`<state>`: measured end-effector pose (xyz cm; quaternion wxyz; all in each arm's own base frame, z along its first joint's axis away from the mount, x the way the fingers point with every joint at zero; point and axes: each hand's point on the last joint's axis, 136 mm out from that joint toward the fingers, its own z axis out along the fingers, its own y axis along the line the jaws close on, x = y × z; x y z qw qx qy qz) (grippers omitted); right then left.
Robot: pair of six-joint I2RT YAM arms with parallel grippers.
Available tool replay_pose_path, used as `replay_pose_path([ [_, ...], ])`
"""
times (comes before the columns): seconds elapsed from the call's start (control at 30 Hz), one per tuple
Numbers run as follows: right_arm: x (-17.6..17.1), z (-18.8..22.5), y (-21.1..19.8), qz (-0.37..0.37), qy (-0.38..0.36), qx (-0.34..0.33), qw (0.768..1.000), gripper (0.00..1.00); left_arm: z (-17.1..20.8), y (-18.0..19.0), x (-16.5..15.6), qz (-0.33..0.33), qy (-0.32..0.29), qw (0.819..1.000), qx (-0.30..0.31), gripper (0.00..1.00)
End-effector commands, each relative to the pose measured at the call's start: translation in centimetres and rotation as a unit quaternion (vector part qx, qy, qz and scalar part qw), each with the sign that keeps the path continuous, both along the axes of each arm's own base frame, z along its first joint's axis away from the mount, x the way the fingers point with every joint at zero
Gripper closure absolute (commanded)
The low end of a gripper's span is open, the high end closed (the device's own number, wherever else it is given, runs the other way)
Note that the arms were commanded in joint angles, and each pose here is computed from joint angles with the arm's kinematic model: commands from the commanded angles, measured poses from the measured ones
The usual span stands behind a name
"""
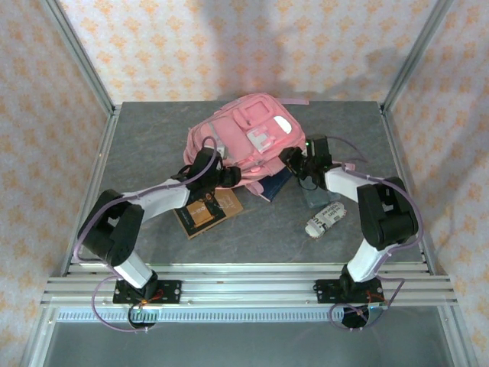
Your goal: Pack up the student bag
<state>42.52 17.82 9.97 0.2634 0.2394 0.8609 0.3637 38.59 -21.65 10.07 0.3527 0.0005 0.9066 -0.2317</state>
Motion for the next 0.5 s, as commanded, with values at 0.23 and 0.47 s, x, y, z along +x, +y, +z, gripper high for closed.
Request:
replay_pose_path([
  [0.23,-2.7,6.9,5.7,0.12,-0.136,-0.159,0.97,0.48,0.4,5.6,-2.9,0.129,-0.014,0.991,-0.023,0.46],
  [0.47,-1.4,6.4,12.9,0.184,-0.121,-0.068,0.973,0.47,1.1,8.6,-5.8,0.19,-0.031,0.98,-0.056,0.44],
])
